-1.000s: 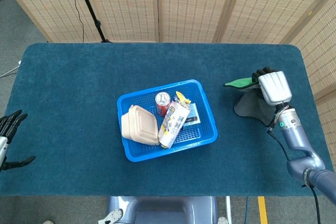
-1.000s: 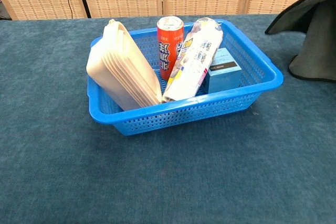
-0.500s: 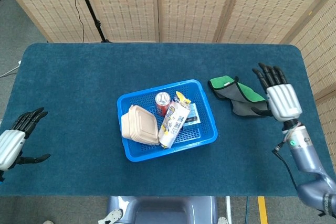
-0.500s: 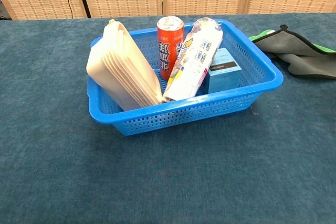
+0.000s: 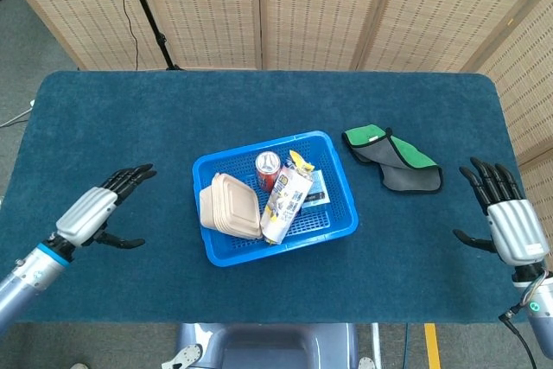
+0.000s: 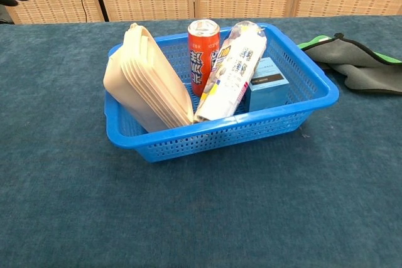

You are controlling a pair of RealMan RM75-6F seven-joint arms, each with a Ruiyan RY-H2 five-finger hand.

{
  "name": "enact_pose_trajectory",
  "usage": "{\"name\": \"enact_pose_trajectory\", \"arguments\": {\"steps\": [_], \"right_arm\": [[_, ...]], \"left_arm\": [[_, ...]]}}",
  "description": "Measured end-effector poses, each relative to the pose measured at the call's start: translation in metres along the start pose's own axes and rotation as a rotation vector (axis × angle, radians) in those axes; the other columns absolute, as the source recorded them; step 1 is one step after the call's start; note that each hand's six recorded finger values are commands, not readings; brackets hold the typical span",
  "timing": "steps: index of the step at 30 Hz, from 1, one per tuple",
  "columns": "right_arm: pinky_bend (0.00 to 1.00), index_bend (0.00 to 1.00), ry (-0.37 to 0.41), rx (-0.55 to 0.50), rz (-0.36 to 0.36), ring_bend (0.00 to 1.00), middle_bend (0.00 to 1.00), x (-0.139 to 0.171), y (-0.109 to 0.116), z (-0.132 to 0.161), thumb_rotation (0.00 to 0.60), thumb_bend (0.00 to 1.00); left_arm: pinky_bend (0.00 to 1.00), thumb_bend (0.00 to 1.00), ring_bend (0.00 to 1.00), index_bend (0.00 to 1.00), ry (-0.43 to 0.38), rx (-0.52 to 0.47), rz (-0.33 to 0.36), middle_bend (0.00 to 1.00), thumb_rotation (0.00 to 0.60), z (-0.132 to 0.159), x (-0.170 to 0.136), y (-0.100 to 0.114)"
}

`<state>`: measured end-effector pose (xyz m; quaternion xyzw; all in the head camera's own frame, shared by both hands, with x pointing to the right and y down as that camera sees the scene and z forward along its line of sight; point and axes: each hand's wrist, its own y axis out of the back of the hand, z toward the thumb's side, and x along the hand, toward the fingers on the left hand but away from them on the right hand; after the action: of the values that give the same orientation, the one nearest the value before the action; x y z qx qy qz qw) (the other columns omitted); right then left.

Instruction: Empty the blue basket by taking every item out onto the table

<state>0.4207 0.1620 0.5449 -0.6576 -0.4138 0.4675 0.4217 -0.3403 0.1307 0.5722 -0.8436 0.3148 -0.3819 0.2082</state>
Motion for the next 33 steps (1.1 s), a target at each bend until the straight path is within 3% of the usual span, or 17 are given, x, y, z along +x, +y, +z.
{"name": "enact_pose_trajectory", "arguments": {"steps": [9, 33], "right_arm": [[0.0, 0.0, -0.004, -0.01, -0.034, 0.0, 0.0, 0.01, -0.001, -0.002, 0.6, 0.0], [0.0, 0.0, -0.007, -0.043, -0.07, 0.0, 0.0, 0.014, 0.006, -0.008, 0.6, 0.0]], "left_arm": [[0.0, 0.0, 0.0, 0.0, -0.047, -0.081, -0.021, 0.0, 0.6, 0.023, 0.041, -0.028], [0.0, 0.0, 0.0, 0.0, -0.051, -0.237, -0.025, 0.0, 0.6, 0.031, 0.092, -0.081]]}}
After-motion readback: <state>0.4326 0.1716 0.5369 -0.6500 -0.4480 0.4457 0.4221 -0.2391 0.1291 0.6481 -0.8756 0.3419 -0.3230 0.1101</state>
